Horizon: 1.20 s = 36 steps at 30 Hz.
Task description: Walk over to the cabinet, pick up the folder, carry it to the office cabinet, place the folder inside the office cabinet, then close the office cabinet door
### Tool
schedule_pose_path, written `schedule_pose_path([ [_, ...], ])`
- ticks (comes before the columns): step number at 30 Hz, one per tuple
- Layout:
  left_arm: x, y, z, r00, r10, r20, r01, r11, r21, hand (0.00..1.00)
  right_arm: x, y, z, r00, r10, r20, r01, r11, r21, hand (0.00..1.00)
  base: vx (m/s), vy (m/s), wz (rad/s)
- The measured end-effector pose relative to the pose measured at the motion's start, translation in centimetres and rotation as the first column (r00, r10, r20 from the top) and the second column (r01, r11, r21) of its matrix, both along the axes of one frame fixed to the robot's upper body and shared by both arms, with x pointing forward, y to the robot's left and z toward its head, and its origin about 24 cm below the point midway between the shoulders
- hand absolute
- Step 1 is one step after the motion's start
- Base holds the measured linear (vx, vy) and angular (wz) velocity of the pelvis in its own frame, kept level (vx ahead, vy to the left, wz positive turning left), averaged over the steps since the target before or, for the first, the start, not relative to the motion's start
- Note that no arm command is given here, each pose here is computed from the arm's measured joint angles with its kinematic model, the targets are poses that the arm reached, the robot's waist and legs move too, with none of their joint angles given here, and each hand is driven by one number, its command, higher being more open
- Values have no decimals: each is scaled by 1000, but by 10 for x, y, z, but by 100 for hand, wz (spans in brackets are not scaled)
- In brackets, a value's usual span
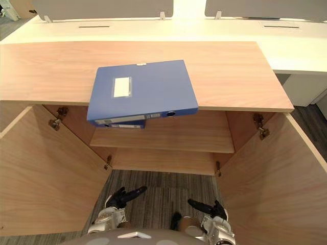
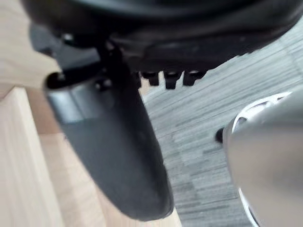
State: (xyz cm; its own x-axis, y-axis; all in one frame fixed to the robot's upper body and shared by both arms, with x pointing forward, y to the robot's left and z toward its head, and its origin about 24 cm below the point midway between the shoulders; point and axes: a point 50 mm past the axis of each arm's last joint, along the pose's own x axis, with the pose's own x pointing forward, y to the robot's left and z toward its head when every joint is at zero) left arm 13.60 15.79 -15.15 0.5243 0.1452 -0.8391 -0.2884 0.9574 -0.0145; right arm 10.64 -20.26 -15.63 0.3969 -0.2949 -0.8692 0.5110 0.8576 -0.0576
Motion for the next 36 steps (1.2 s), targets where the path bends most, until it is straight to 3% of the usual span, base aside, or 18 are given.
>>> schedule_pose_path([
  [24,-18,12,-6,980,-185,-79,192,977,93,100,-18,-7,-7,997,-13,-78,13,1000,-8,100,48,64,-12],
  [32,-34,49,1,985,-156,-69,167,965,203,100,-22,-10,-7,996,-15,-87,14,1000,-17,100,-142,15,9],
  [36,-35,67,16,994,-105,17,96,959,267,100,-26,-14,-6,996,-20,-86,17,999,-29,100,-80,-18,18],
])
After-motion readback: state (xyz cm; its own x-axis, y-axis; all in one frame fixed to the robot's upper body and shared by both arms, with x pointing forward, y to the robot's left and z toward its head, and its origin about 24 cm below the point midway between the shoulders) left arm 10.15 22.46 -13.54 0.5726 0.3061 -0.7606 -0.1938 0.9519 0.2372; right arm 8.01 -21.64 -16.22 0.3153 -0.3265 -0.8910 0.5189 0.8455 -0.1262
